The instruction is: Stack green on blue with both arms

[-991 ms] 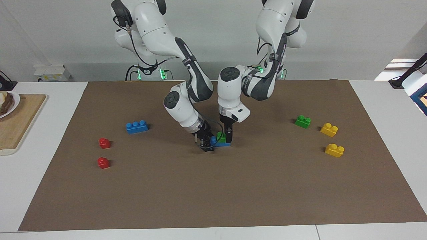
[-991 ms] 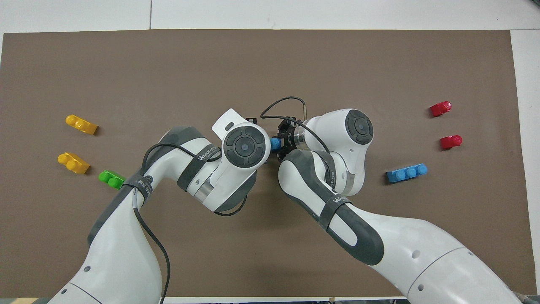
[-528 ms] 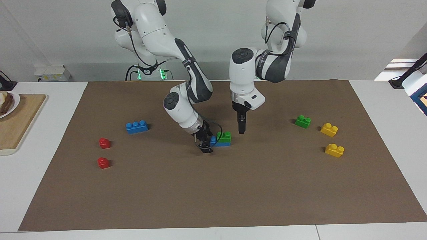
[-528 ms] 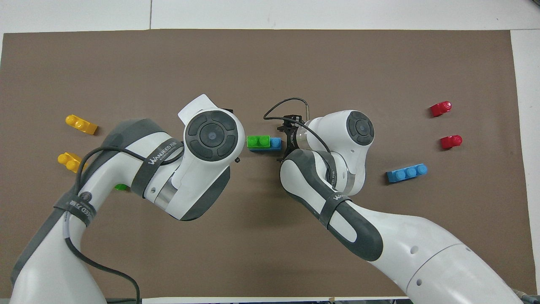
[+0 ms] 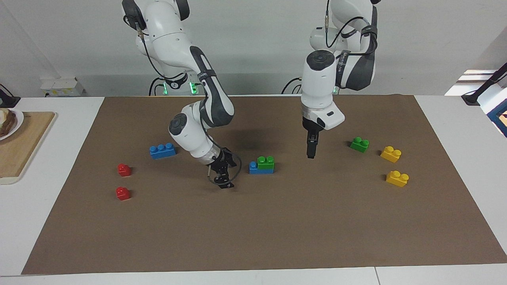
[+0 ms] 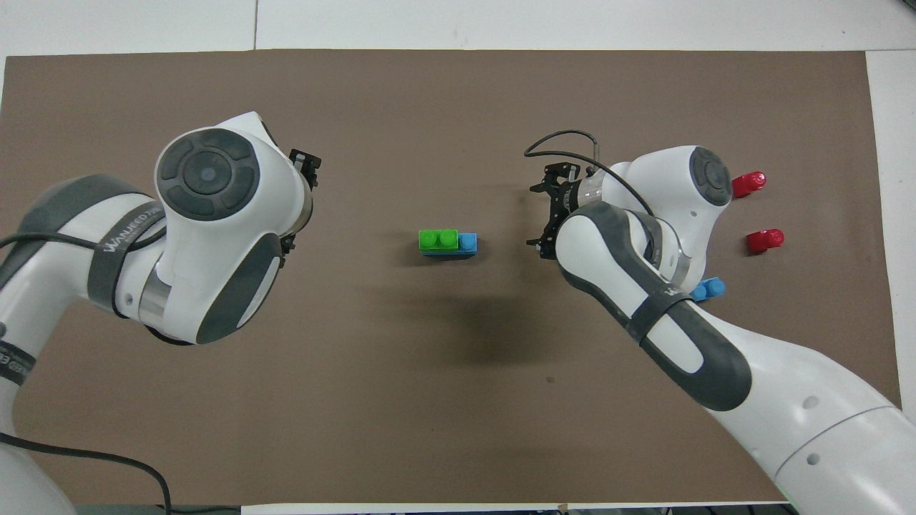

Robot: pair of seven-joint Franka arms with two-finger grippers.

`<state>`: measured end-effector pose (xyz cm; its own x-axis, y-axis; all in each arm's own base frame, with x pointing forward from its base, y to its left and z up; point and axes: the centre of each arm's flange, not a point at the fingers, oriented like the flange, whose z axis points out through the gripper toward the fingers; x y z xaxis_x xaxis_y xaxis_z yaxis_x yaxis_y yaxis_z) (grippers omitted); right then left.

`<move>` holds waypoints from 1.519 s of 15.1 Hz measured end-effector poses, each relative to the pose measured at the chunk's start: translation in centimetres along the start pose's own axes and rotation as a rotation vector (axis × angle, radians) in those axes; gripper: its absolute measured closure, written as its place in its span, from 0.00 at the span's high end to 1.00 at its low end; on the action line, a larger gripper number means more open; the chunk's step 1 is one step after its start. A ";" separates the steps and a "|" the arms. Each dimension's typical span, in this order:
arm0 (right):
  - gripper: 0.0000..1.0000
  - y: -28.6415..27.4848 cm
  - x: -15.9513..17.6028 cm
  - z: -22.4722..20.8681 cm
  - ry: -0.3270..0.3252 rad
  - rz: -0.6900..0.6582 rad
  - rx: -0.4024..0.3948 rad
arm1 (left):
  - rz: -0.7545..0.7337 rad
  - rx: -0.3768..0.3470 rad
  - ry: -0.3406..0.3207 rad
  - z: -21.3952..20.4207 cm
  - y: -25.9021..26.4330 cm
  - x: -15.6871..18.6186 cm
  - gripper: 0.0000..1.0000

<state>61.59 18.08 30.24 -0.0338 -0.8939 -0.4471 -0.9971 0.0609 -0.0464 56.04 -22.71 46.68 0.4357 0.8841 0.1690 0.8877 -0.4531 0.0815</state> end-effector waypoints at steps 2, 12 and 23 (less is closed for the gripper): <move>1.00 -0.7 2.1 -2.8 0.002 -0.136 -0.001 | 0.111 0.008 0.003 0.3 -0.5 3.6 1.00; 1.00 -0.2 7.7 -11.3 0.118 -0.913 -0.181 | 0.836 0.052 -0.067 -3.5 -7.5 19.4 1.00; 1.00 2.8 5.3 -22.8 0.274 -1.439 -0.339 | 1.097 0.035 -0.150 -10.2 -8.7 19.4 1.00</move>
<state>57.03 3.44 48.12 0.9878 -0.1542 -0.0224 -0.1554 -0.9855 -0.0678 55.24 -2.77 59.24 0.9999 0.0106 0.0114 0.0113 -0.9976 -0.0676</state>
